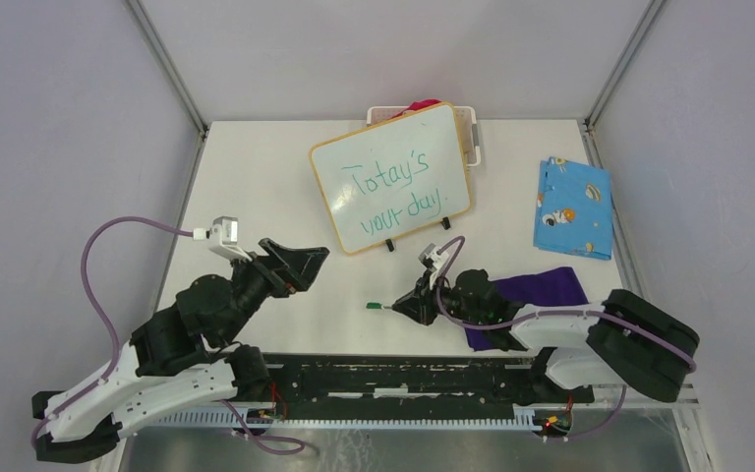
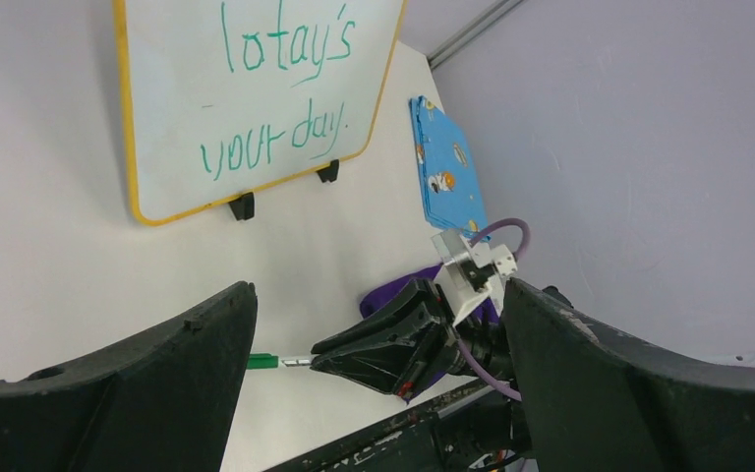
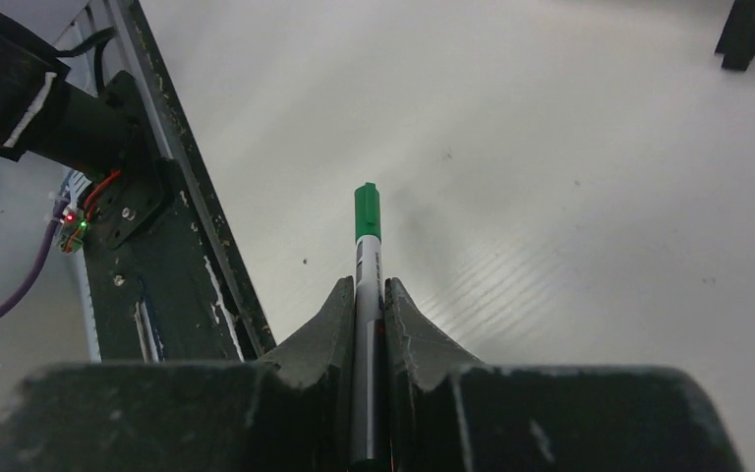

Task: Write a sentence on the whiteboard
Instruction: Place the whiteboard marker at the center of the board, then reset both arms

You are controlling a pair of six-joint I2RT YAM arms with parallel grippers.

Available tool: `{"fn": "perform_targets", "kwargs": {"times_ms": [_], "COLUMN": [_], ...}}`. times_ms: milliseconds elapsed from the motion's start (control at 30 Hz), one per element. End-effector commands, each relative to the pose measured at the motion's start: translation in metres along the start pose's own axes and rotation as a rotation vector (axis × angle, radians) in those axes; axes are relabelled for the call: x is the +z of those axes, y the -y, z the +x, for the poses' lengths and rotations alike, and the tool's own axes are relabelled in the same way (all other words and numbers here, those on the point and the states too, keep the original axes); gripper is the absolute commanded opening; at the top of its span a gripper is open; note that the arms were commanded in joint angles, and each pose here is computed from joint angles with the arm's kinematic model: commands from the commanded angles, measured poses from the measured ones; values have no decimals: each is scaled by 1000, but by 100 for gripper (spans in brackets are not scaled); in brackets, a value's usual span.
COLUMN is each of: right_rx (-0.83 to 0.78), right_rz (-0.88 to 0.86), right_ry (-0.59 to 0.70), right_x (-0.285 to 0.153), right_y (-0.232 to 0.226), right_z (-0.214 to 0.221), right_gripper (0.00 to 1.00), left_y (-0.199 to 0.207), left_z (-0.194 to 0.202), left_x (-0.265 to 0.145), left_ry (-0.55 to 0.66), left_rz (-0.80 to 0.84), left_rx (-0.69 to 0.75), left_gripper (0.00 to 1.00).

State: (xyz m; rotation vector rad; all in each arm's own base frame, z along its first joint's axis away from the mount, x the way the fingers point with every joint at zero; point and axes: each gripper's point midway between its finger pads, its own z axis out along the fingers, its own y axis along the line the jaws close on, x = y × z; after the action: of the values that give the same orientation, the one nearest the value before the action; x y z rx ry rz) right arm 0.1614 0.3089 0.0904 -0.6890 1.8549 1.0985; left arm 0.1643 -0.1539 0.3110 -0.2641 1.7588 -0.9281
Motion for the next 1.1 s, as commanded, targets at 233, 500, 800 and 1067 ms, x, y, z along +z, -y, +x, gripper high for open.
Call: {"fn": "perform_targets", "kwargs": {"times_ms": [233, 500, 800, 1067], "right_rx": [166, 232, 216, 14], "right_rz": [23, 156, 320, 483], "right_ry": [-35, -84, -57, 114], "right_x": [11, -3, -33, -69], "right_y": [28, 68, 99, 108], "right_z": [10, 30, 25, -48], "right_gripper": [16, 42, 70, 88], "left_y": [-7, -13, -24, -38], "left_z": [-5, -6, -10, -13], "left_x": [-3, -5, -5, 5], "left_ry": [33, 39, 58, 75], "left_rz": [-11, -29, -99, -263], "left_rx": [-1, 4, 6, 12], "left_gripper": [100, 100, 100, 100]}}
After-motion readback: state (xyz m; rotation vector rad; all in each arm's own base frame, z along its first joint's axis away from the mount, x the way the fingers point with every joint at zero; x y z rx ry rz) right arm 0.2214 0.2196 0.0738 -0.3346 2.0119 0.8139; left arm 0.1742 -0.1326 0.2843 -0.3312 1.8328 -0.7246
